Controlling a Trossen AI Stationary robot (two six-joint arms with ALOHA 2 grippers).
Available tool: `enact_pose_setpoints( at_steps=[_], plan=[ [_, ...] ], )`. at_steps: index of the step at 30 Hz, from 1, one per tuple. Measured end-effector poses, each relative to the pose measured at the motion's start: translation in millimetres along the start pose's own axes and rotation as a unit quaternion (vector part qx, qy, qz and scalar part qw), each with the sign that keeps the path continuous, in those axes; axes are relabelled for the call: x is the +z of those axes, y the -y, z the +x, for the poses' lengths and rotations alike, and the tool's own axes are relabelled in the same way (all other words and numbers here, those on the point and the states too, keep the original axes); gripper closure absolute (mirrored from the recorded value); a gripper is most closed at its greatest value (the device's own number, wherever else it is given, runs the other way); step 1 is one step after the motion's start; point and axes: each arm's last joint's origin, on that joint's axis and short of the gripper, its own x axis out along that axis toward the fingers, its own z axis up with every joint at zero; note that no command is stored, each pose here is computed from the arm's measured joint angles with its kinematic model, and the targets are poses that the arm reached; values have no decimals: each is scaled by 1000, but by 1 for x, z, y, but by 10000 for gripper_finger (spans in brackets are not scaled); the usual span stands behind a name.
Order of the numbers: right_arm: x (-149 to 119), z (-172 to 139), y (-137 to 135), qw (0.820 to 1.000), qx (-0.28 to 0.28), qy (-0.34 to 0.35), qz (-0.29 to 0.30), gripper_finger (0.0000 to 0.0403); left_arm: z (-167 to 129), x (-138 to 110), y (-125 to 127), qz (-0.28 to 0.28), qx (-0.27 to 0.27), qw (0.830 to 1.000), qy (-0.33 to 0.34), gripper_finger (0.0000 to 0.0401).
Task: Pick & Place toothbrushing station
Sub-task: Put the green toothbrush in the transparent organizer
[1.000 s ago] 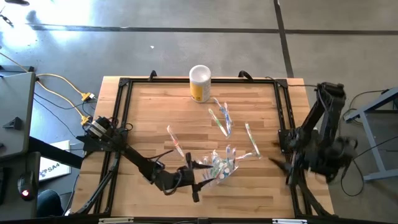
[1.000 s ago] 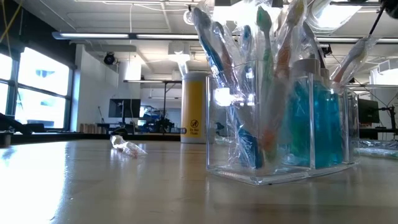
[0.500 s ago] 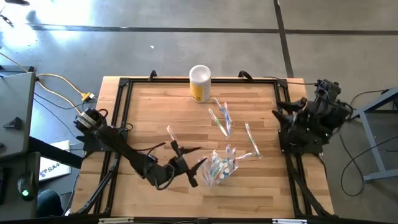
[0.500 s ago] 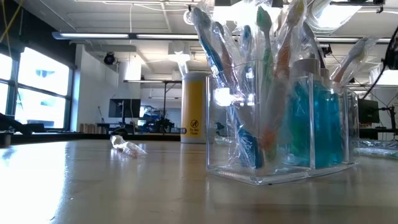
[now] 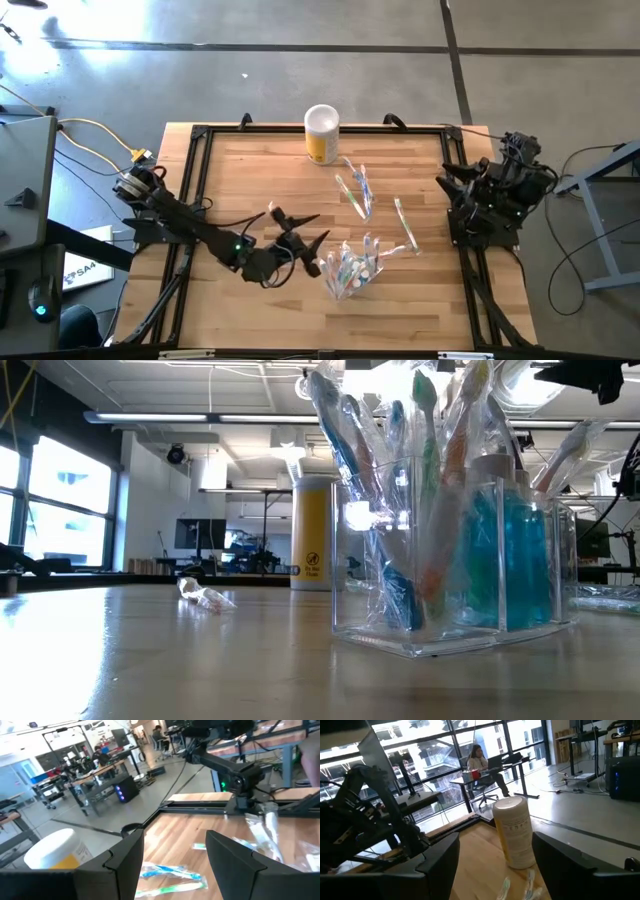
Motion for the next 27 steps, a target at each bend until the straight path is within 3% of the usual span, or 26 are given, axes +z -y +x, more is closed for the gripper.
enact_pose_setpoints(
  at_steps=[7, 12, 20, 23, 27],
  plan=[
    [44, -1, -7, 1000, 23, 8, 9, 161, -1, 2, -1, -3, -2, 1000, 1, 196],
    [78, 1, -23, 982, 104, 117, -101, 161, -4, 4, -2, -7, -4, 1000, 3, 196],
    [139, 8, -49, 980, 40, 117, -158, 161, -4, 4, -3, 1, 1, 1000, 0, 196],
    [152, 12, -61, 967, 54, 161, -190, 161, -4, 3, -4, 6, 4, 1000, -2, 196],
    [165, 20, -79, 941, 56, 183, -279, 161, -4, 2, -3, 10, 4, 1000, -4, 196]
  ],
)
